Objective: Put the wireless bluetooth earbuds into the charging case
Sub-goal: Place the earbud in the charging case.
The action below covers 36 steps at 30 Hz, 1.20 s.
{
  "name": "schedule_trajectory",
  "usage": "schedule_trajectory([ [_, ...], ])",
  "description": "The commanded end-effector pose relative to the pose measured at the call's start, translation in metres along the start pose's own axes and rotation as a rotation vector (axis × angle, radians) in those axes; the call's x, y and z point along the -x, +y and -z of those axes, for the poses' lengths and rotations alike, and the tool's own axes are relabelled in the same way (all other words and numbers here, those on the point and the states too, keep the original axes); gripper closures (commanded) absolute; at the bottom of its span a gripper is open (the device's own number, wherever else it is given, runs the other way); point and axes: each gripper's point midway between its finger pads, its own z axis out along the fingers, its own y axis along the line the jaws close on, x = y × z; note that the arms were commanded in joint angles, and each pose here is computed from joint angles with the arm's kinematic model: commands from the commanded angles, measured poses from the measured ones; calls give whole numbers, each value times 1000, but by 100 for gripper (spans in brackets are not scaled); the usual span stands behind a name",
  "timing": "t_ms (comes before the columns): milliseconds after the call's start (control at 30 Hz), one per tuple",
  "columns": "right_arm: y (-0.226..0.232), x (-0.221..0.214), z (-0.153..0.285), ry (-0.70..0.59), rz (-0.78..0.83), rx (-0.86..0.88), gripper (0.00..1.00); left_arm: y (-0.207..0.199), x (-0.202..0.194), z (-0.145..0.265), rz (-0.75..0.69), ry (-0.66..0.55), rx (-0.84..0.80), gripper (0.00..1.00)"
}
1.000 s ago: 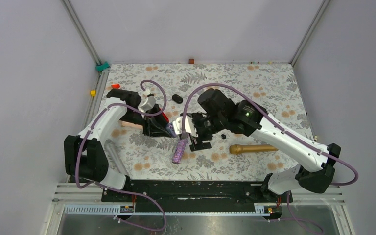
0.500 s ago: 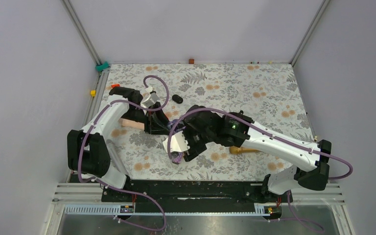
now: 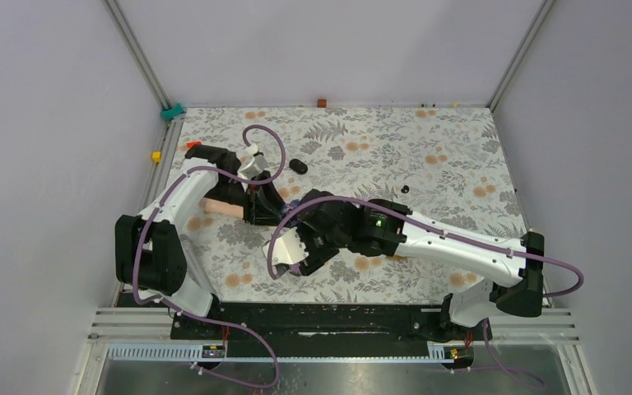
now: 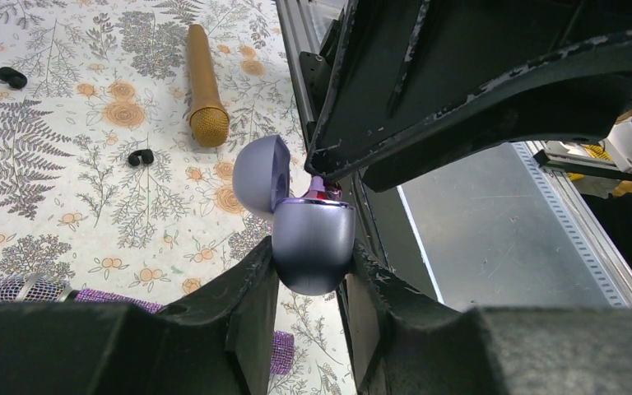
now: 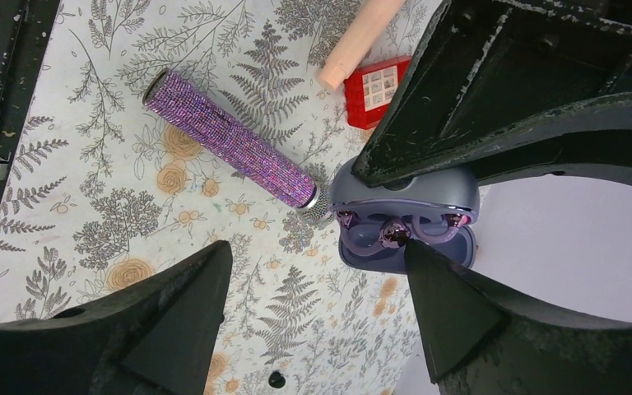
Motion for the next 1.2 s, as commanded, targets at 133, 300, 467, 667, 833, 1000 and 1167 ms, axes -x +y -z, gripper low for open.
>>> schedule_trajectory([
  [133, 8, 5, -6, 9, 30, 8, 16, -3, 33, -2, -8, -140, 1, 100],
  [300, 17, 2, -10, 24, 45, 29, 16, -2, 33, -2, -5, -141, 2, 100],
  [467, 7, -1, -12, 53, 48, -22, 16, -3, 33, -2, -11, -141, 2, 100],
  [667, -17, 6, 7, 48, 35, -96, 15, -4, 33, -2, -12, -141, 1, 100],
  [833, -13, 18, 28, -19, 20, -47, 15, -4, 33, -2, -13, -141, 1, 100],
  [1000, 12, 30, 37, -113, -10, 76, 15, -5, 33, -2, -17, -140, 2, 100],
  [1167, 32, 35, 31, -154, -25, 171, 15, -7, 34, -3, -21, -140, -1, 100],
])
